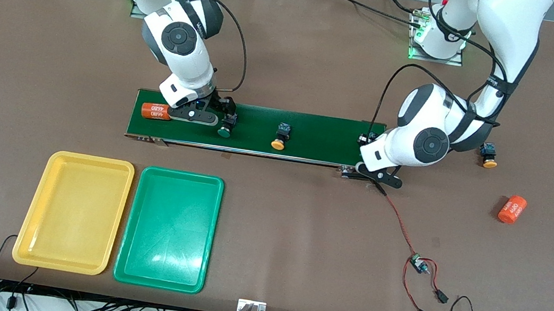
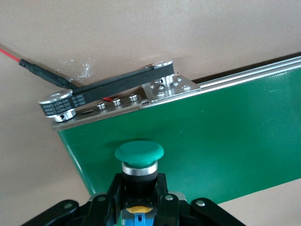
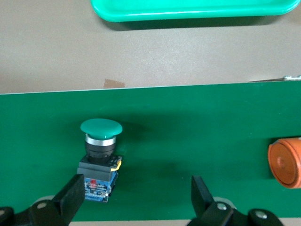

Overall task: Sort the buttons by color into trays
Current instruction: 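Grasp a green button on the belt with the right gripper while the left withdraws, then carry the green button with the right gripper into the green tray, release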

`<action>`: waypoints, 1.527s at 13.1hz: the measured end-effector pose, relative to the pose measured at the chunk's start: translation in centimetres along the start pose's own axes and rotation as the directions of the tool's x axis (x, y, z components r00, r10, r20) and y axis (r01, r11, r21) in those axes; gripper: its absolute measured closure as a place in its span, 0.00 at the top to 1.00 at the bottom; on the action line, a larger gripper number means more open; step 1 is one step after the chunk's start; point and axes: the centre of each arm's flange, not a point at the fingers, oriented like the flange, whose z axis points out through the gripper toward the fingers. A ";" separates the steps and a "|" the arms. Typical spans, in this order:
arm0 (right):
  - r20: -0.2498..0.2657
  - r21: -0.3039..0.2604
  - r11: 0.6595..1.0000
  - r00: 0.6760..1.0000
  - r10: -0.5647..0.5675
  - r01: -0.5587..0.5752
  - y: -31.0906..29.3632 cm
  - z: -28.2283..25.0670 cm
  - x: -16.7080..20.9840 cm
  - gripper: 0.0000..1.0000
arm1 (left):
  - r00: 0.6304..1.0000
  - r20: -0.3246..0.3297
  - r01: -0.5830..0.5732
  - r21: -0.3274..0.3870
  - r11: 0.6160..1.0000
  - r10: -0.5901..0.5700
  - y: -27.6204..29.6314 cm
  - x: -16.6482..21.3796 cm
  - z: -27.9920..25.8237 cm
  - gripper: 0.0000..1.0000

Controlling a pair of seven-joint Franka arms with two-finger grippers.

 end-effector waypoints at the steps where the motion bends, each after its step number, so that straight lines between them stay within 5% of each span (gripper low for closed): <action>1: 0.000 0.000 1.000 1.000 0.001 -0.001 0.0 0.0 0.0 1.00 | 1.000 0.000 0.010 -0.002 1.000 -0.010 0.0 0.0 0.0 0.32; 4: 0.000 -0.001 1.000 1.000 0.005 -0.005 0.2 0.1 0.1 1.00 | 1.000 0.006 0.025 -0.009 1.000 -0.025 0.0 0.1 0.3 0.37; 10: 0.017 0.015 1.000 1.000 0.021 -0.021 0.7 1.9 0.6 1.00 | 0.999 -0.032 0.013 -0.016 1.000 -0.014 -0.2 0.7 -1.1 0.98; 15: 0.008 0.018 1.000 1.000 0.010 -0.011 1.3 3.7 1.2 0.96 | 0.995 -0.091 0.033 -0.016 0.999 -0.034 -5.1 1.3 -4.5 1.00; 20: 0.006 0.017 1.000 1.000 0.006 -0.006 1.4 4.1 1.4 0.44 | 0.974 -0.112 0.190 -0.051 0.980 -0.195 -16.0 0.9 -6.6 1.00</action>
